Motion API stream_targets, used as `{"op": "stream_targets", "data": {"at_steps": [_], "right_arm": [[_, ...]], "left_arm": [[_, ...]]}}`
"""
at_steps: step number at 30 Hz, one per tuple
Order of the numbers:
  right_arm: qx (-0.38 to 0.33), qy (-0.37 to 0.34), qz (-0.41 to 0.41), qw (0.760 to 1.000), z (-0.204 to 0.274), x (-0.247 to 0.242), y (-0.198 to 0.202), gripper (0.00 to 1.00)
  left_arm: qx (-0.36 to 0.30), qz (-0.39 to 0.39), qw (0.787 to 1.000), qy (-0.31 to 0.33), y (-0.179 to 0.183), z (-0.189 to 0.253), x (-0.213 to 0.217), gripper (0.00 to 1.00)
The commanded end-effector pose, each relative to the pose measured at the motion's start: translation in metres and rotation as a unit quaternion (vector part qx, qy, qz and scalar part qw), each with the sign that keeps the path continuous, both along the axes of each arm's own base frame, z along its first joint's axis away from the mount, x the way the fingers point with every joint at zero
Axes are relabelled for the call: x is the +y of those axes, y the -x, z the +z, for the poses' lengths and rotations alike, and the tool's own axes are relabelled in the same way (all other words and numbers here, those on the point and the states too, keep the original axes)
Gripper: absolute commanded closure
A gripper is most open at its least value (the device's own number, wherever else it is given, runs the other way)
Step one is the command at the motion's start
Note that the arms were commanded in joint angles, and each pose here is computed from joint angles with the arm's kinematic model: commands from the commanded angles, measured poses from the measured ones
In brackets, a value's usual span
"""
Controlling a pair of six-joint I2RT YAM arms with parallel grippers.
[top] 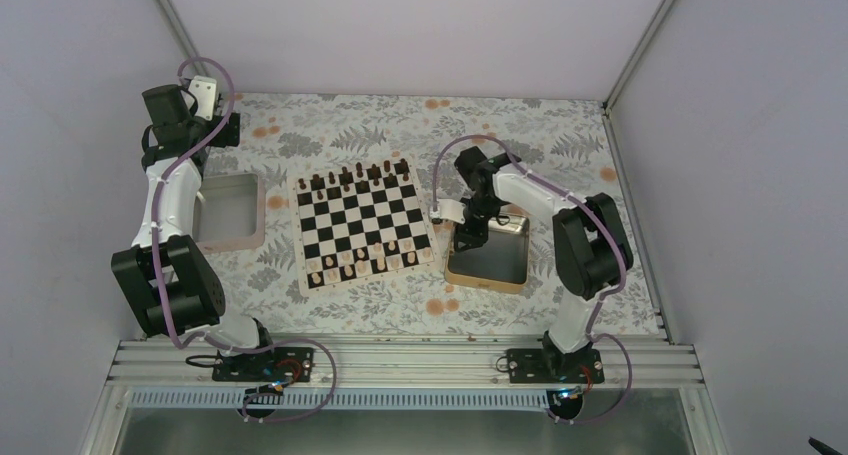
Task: Set up the chess pieces on the board
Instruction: Pick up the chess piece from the storage box.
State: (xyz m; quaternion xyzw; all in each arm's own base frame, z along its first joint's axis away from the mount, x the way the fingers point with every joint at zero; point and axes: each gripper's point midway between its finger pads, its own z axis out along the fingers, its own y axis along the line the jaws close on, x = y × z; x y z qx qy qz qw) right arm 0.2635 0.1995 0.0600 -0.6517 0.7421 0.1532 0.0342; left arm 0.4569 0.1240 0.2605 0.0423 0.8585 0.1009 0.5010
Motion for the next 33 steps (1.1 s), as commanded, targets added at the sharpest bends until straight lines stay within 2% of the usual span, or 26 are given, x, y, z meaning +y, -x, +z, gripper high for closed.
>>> {"op": "stream_targets", "data": {"at_steps": [1,8,21,33], "right_arm": [[-0.011,-0.045,-0.001,0.999,0.000,0.021,-0.003,0.57],[-0.027,-0.034,-0.011,0.999,-0.018,0.022,0.000,0.56],[-0.083,-0.056,-0.028,0.995,-0.015,0.021,-0.007,0.50],[-0.107,-0.118,-0.046,0.986,-0.006,0.004,-0.008,0.43]], "left_arm": [[-0.016,0.003,1.000,-0.011,-0.001,0.013,0.004,0.00],[-0.014,0.001,1.000,-0.010,-0.001,0.012,0.003,0.00],[-0.012,-0.002,1.000,-0.007,-0.002,0.010,0.002,0.00],[-0.011,-0.008,1.000,-0.006,-0.003,0.010,-0.002,0.00]]}}
